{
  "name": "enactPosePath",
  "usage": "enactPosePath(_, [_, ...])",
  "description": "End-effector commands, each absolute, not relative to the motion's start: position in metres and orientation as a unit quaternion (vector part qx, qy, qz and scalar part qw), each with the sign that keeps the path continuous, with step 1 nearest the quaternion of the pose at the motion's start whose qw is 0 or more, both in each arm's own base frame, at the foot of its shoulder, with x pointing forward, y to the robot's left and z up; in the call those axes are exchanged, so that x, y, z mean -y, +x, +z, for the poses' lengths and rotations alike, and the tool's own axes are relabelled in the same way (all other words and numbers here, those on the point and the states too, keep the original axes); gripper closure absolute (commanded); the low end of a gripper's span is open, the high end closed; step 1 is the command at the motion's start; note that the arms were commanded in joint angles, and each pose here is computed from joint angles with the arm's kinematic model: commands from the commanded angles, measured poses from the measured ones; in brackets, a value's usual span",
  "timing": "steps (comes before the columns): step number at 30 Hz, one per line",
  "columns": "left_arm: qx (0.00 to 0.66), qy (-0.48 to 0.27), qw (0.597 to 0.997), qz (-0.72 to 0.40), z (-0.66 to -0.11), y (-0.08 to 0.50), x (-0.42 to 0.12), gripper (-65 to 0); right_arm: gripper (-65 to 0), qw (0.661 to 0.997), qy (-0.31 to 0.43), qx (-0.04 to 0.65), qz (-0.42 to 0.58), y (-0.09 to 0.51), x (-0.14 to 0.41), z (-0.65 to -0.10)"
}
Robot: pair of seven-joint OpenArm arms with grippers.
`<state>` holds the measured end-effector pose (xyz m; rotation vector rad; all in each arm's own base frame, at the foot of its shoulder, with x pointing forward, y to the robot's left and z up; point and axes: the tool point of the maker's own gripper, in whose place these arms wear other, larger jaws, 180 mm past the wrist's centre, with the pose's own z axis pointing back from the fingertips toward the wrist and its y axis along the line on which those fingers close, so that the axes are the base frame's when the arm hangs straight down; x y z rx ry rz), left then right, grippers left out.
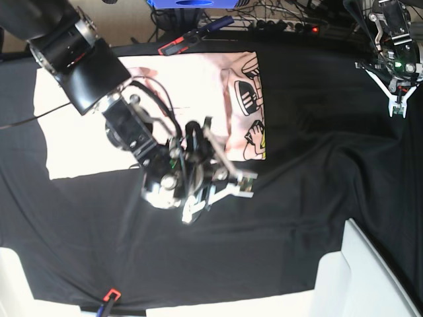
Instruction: Fold the T-shirt properly
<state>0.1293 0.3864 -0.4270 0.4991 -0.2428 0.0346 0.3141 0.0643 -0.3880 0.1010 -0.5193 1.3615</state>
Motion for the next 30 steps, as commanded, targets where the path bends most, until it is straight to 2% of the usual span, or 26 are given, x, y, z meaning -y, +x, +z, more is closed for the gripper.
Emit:
enactPosePath(1, [0.130,0.261,0.956,0.015,-0.417,0.135,-0.395,0.0,-23.1,0.740,0.053,0.263,0.617,0.325,-0.073,-0.371])
enactPosePath(7, [0.129,0.260,0.957,0.013,-0.418,0.136,-0.393,0.0,-23.1,0.759,0.061,0.244,0.601,0.327,-0.062,-0.387])
enactPosePath(16, [0.130,0.261,0.957,0.014,-0.417,0.135,-0.394,0.0,-23.1,0.784,0.157,0.236,0.552,0.320,-0.071,-0.394])
enactPosePath(30, [0.129,0.260,0.957,0.013,-0.418,0.136,-0.393,0.0,-23.1,0.787,0.161,0.237,0.546,0.321,-0.068,-0.396])
